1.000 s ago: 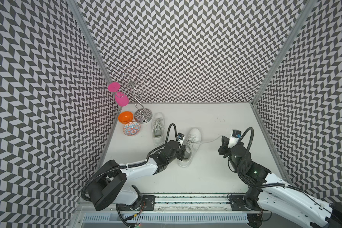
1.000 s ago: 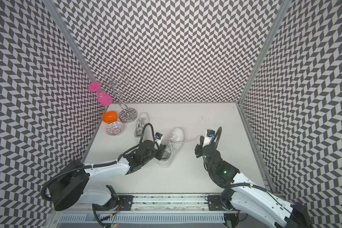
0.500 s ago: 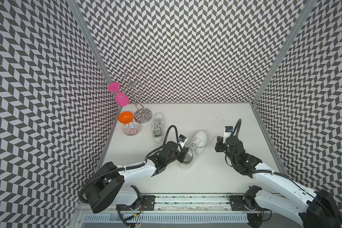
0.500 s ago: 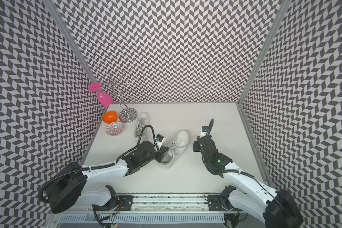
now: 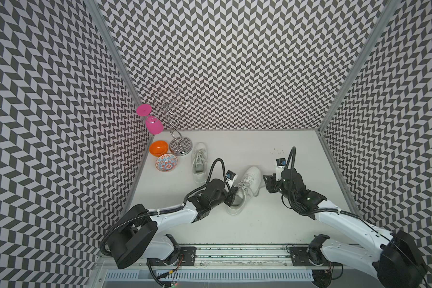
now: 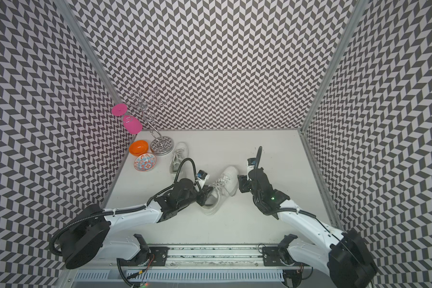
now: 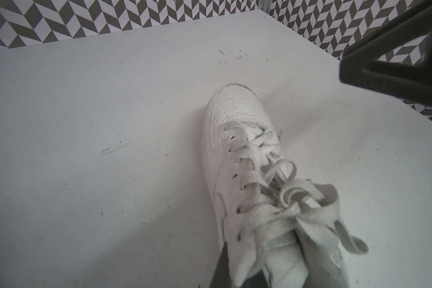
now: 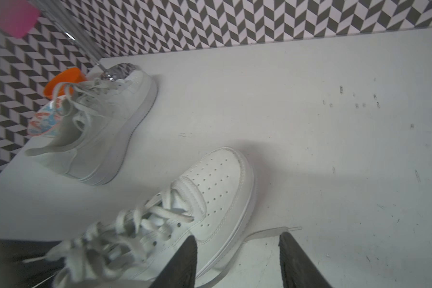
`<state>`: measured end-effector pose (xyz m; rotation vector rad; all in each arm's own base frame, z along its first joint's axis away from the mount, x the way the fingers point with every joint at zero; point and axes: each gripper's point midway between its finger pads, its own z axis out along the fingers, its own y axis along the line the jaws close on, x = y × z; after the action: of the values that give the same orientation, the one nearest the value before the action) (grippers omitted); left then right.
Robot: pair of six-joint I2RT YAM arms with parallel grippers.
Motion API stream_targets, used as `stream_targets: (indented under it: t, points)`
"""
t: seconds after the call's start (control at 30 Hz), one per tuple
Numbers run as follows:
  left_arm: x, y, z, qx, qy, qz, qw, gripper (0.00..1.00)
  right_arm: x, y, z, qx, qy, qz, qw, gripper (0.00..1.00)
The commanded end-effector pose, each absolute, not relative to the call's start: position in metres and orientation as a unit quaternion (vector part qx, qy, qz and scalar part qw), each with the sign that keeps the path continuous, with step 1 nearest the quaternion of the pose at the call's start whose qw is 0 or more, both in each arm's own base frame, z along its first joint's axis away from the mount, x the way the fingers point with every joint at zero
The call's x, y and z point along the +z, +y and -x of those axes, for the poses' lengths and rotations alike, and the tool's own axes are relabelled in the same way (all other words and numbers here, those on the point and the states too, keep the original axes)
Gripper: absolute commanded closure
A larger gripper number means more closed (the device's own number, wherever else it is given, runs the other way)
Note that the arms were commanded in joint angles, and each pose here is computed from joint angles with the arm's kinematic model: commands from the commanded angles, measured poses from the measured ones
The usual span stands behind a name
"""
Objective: Remove the insole from the shoe
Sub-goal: Untie the shoelace on the shoe.
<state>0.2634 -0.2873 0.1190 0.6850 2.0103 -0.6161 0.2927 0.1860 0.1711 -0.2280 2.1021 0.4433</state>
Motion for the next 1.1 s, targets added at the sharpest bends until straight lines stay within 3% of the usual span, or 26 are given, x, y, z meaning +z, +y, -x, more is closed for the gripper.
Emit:
stream_targets:
  t: [0.0, 0.27, 0.67, 1.07]
  points:
    - [0.166, -0.299, -0.280, -0.271, 0.777, -0.255, 0.508, 1.00, 0.207, 0.223, -0.266, 0.251, 0.815, 0.163, 0.497, 0.48]
    - [0.162, -0.300, -0.280, -0.271, 0.780, -0.252, 0.504, 1.00, 0.216, 0.281, -0.225, 0.318, 0.794, 0.236, 0.461, 0.62]
    - [0.161, -0.300, -0.280, -0.271, 0.780, -0.252, 0.504, 1.00, 0.190, 0.304, -0.229, 0.301, 0.815, 0.248, 0.429, 0.78]
    - [0.161, -0.299, -0.280, -0.272, 0.780, -0.250, 0.504, 1.00, 0.169, 0.299, -0.241, 0.258, 0.839, 0.230, 0.420, 0.80]
